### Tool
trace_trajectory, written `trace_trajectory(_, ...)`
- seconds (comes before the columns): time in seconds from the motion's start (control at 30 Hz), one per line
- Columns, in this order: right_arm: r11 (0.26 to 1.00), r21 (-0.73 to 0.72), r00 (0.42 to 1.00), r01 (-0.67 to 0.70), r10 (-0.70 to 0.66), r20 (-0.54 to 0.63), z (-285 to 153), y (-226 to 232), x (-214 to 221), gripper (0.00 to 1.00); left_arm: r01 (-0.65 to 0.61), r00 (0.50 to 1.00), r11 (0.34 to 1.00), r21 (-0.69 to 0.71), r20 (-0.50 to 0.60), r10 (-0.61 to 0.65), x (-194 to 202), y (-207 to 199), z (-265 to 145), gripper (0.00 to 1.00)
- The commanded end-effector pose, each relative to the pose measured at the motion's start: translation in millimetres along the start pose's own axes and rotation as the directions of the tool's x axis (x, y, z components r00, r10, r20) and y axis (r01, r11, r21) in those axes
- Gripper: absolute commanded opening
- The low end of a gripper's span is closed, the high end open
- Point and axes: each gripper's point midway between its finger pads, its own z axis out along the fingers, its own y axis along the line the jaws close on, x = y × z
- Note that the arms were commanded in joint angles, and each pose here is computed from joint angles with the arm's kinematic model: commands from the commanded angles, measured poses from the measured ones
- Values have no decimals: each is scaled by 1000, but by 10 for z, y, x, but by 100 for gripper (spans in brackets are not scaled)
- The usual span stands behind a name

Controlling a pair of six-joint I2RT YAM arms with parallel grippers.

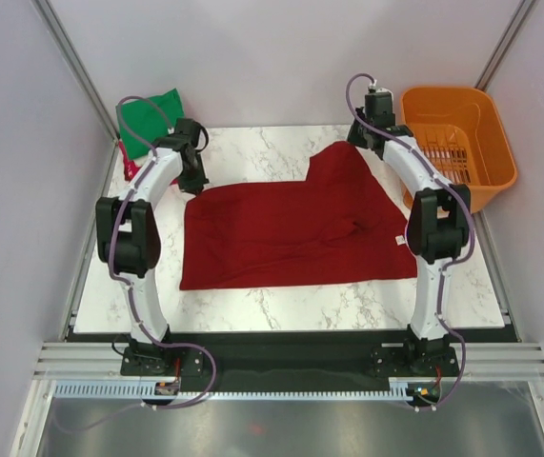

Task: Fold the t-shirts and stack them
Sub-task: Fold the tshirt

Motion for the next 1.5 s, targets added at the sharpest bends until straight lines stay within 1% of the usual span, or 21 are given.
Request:
trace_trajectory(0.0,997,-72,998,36,-33,56,-448,171,-191,0,-31,997,999,26,67,29,-119,49,-370,2)
trace_trajectory(0.03,997,-59,999,39,-38,25,-485,101,-38,0,-33,997,999,20,66,31,-97,69,-384,2)
trace_trajectory(0.07,997,-73,998,41,-37,55,-670,137,-140,0,-37,998,999,12,52,37,-33,96,-362,2)
trace_trajectory(0.1,997,-70,998,46,-42,49,-802,102,-78,0,-40,998,999,4,45,40,18,134,-373,2)
trace_trajectory(0.13,997,-60,999,46,-45,19,-767,52,61,0,-44,998,999,1,41,44,46,150,-377,2)
trace_trajectory(0.17,996,-70,998,46,-43,47,-940,77,-17,0,-45,998,999,-2,36,45,80,166,-378,2)
trace_trajectory(0.2,994,-99,998,46,-43,34,-1014,122,40,0,-46,998,999,-3,35,46,105,174,-394,2)
trace_trajectory(0.23,994,-97,999,45,-45,1,-1043,85,224,0,-44,998,999,-3,39,44,121,193,-433,2)
trace_trajectory(0.27,993,-112,999,47,-44,29,-1205,128,164,0,-48,999,999,-3,27,48,189,204,-422,2)
trace_trajectory(0.33,990,-119,997,72,-72,9,-1316,147,347,0,-51,999,998,-25,18,52,281,276,-439,2)
trace_trajectory(0.4,988,-131,996,86,-83,34,-1503,182,326,0,-53,998,997,-55,15,54,331,354,-436,2)
trace_trajectory(0.43,988,-129,996,90,-88,24,-1545,162,404,0,-54,998,997,-58,12,54,358,369,-445,2)
trace_trajectory(0.53,989,-123,996,84,-80,41,-1782,113,412,0,-56,998,997,-58,-10,56,510,416,-459,2)
trace_trajectory(0.57,988,-132,995,82,-75,60,-1914,125,375,0,-54,999,997,-56,1,54,514,419,-498,2)
trace_trajectory(0.73,987,-140,995,80,-71,68,-2274,52,520,0,-58,998,996,-67,-13,57,659,491,-530,2)
trace_trajectory(0.93,994,-88,998,58,-55,36,-2553,-192,850,0,-60,998,996,-70,-22,58,801,552,-581,2)
trace_trajectory(1.1,999,-39,1000,17,-18,-20,-2633,-404,1213,0,-47,999,997,-68,-23,46,930,580,-577,2)
trace_trajectory(1.2,999,37,999,-2,3,-41,-2657,-606,1401,0,-48,999,997,-67,-29,46,1030,607,-604,2)
trace_trajectory(1.3,996,92,999,-19,22,-28,-2731,-746,1472,0,-51,998,996,-68,-37,49,1140,641,-619,2)
trace_trajectory(1.33,993,116,1000,-27,27,-4,-2787,-801,1448,0,-52,998,996,-67,-39,49,1162,641,-623,2)
trace_trajectory(1.47,990,130,999,-46,47,-7,-2902,-856,1515,0,-65,997,996,-59,-55,62,1297,626,-635,2)
